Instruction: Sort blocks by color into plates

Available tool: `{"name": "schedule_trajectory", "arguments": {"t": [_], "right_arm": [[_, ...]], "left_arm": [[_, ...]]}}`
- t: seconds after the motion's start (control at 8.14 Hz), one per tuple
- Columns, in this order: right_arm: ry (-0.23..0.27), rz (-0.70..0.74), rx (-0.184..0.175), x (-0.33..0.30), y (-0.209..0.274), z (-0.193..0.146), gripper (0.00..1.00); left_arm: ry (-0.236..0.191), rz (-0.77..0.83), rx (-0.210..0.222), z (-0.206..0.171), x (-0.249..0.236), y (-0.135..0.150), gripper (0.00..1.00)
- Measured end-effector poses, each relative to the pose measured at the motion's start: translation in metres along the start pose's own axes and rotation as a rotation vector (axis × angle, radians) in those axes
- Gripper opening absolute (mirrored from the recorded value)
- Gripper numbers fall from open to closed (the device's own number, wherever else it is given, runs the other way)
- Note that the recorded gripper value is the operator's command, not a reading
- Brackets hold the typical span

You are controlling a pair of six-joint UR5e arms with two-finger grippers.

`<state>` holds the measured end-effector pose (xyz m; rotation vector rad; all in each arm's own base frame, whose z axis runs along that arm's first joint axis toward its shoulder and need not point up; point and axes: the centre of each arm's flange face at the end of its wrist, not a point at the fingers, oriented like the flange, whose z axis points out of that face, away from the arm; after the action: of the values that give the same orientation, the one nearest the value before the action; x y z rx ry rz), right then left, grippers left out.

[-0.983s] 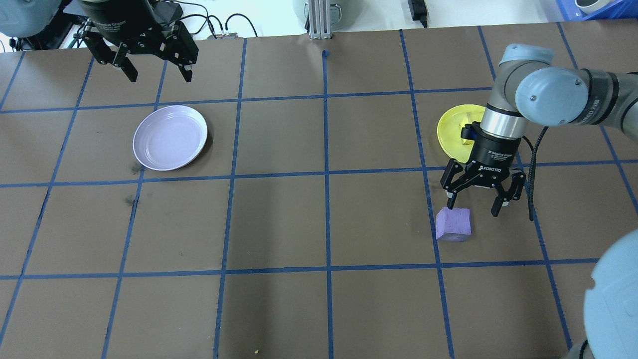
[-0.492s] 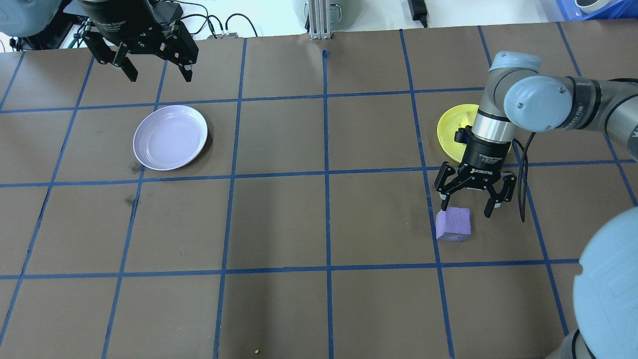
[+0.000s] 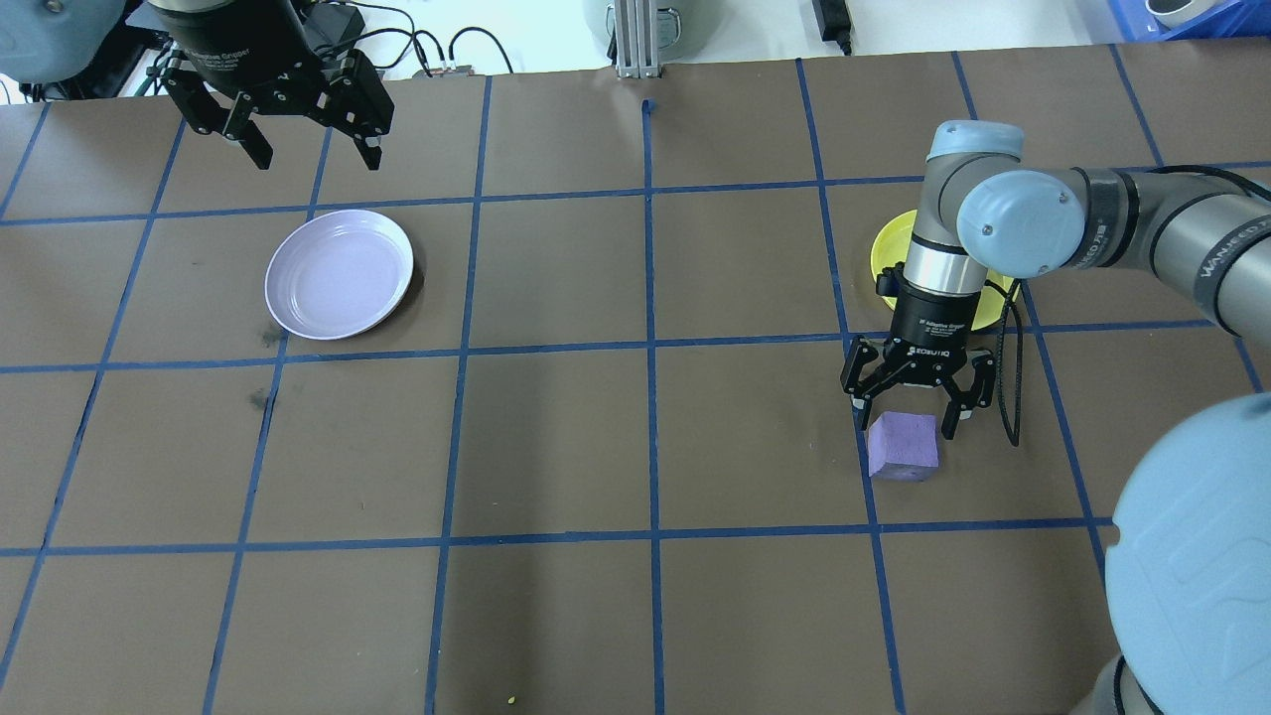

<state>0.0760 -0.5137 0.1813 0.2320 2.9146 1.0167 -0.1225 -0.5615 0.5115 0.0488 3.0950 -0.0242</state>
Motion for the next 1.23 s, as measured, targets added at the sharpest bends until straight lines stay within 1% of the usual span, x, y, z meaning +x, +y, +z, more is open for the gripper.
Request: {"name": "schedule_trajectory", "arguments": {"t": [0.12, 0.25, 0.37, 0.61, 0.74, 0.86, 0.98, 1.11, 1.23], "right_arm": [[0.001, 0.0, -0.011, 0.0, -0.002, 0.006, 0.52], [0.003, 0.0, -0.015, 0.0, -0.005, 0.011, 0.15], [0.003, 0.007, -0.016, 0.0, -0.006, 0.013, 0.0], [-0.004, 0.021, -0.01, -0.001, -0.006, 0.012, 0.0], [-0.006, 0.026, 0.0, -0.001, -0.006, 0.007, 0.0], [-0.01, 0.035, 0.019, -0.001, -0.004, -0.002, 0.0], [-0.018, 0.054, 0.047, -0.002, 0.001, -0.016, 0.0], [-0.039, 0.07, 0.085, -0.004, 0.008, -0.035, 0.0], [-0.102, 0.092, 0.109, -0.012, 0.015, -0.051, 0.0]], "left_arm": [[-0.001, 0.009, -0.001, 0.001, -0.001, 0.0, 1.0], [-0.002, 0.015, -0.001, 0.001, -0.002, 0.0, 1.0], [-0.002, 0.018, -0.001, 0.0, -0.003, 0.0, 1.0], [0.0, 0.019, 0.003, -0.002, -0.003, 0.001, 1.0], [0.0, 0.018, 0.008, -0.004, -0.003, 0.001, 1.0], [0.001, 0.017, 0.009, -0.005, -0.003, 0.002, 1.0], [0.001, 0.016, 0.007, -0.004, -0.003, 0.001, 1.0], [0.001, 0.012, 0.004, -0.002, -0.003, 0.001, 1.0], [0.001, 0.009, 0.001, -0.001, -0.003, 0.0, 1.0]]}}
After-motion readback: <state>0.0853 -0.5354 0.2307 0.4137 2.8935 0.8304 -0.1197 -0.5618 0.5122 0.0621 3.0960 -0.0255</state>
